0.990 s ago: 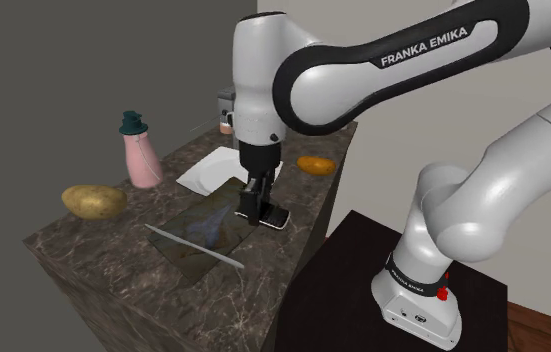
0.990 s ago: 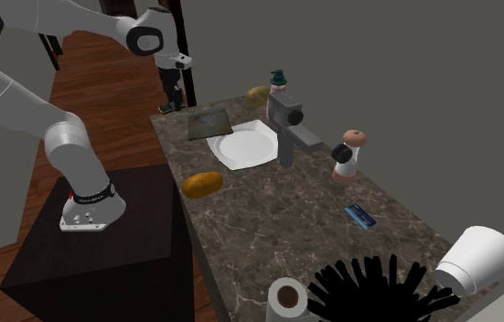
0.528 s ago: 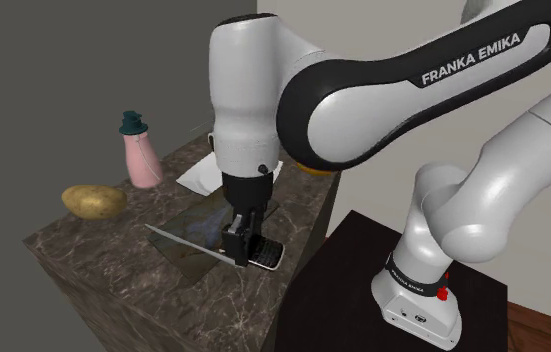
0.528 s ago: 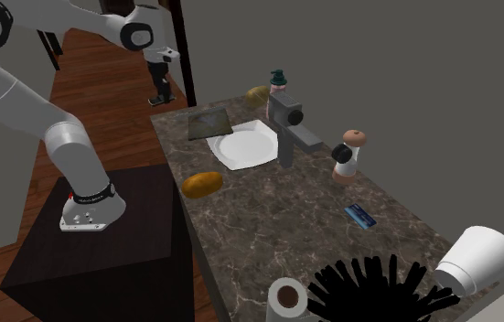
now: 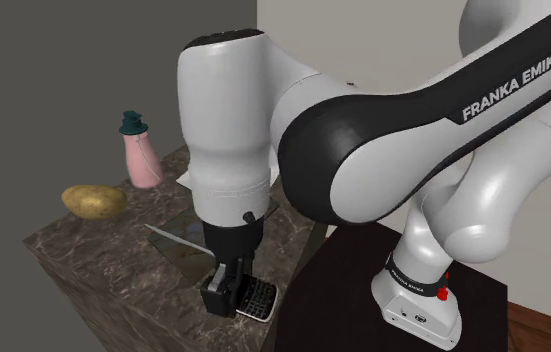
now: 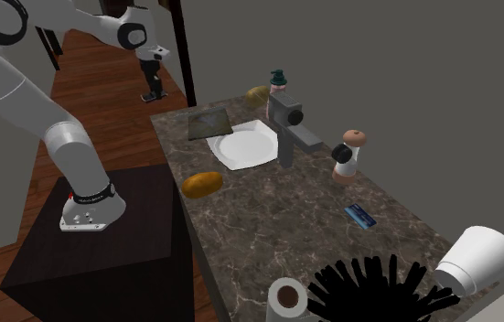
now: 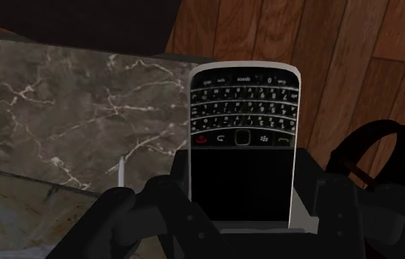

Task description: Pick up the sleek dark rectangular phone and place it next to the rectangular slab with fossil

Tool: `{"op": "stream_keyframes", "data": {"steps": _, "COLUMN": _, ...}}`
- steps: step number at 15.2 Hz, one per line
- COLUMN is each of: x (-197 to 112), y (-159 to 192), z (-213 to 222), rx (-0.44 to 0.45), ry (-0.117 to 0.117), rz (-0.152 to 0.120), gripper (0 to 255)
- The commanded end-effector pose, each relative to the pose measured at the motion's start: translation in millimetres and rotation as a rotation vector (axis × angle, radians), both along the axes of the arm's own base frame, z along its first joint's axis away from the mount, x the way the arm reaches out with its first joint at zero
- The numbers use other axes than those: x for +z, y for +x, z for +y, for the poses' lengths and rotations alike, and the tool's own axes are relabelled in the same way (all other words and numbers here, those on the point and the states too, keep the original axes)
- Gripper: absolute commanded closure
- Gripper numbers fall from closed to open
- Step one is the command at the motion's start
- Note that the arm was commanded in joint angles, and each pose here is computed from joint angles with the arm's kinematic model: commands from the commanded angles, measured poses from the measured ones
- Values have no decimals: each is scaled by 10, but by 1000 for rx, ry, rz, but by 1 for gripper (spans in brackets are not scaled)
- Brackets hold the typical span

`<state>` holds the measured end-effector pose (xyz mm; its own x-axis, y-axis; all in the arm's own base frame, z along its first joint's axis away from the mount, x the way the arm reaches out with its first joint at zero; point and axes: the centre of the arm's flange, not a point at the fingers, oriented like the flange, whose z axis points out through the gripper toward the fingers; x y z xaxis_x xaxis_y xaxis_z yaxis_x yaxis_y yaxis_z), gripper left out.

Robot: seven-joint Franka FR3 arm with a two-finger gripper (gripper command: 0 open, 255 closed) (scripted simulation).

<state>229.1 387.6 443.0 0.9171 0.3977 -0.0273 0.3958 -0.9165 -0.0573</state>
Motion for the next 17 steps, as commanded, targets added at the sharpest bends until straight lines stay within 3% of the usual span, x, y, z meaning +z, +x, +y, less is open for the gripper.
{"op": "stream_keyframes", "data": {"steps": 1, "x": -106, "y": -10, "z": 12, "rx": -1, "ry": 0, "rz": 0, "gripper": 255}}
{"op": "stream_keyframes", "data": {"steps": 17, "x": -994, "y": -10, "z": 12, "rx": -1, "ry": 0, "rz": 0, "gripper": 255}}
